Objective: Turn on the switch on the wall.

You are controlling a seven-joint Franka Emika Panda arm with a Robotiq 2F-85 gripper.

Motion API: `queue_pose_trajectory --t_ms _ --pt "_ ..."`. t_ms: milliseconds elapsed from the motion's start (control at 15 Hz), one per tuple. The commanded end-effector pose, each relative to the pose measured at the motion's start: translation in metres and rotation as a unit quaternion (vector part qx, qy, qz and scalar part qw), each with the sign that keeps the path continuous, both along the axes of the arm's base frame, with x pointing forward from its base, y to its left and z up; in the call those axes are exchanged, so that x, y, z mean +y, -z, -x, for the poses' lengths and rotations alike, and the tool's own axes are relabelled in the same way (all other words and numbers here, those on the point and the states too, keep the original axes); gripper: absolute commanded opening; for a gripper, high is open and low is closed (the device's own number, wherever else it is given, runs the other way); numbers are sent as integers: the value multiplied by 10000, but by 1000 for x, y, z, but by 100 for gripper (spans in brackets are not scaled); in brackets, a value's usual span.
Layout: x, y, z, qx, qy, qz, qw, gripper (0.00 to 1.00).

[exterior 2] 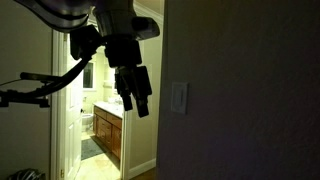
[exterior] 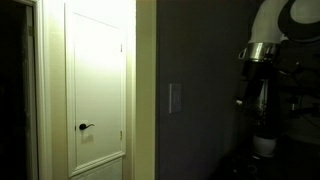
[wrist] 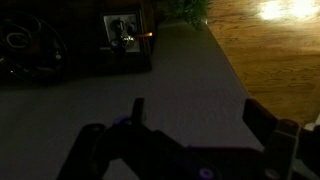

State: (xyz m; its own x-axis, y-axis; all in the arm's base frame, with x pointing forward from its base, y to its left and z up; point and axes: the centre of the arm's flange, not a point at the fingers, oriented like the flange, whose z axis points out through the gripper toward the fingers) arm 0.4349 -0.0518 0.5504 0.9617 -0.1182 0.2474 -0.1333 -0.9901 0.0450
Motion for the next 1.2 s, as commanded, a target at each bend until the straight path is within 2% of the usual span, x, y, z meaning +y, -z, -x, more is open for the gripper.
queue_pose_trajectory --t_ms 0,600,733,1133 --pt "10 7 -21 -115 -139 -91 9998 100" --pt "40 -7 -69 -590 -423 -260 9970 100" --pt "41 -11 -80 -755 -399 -353 9957 73" --pt "38 -9 -114 -1128 -302 -487 9920 33"
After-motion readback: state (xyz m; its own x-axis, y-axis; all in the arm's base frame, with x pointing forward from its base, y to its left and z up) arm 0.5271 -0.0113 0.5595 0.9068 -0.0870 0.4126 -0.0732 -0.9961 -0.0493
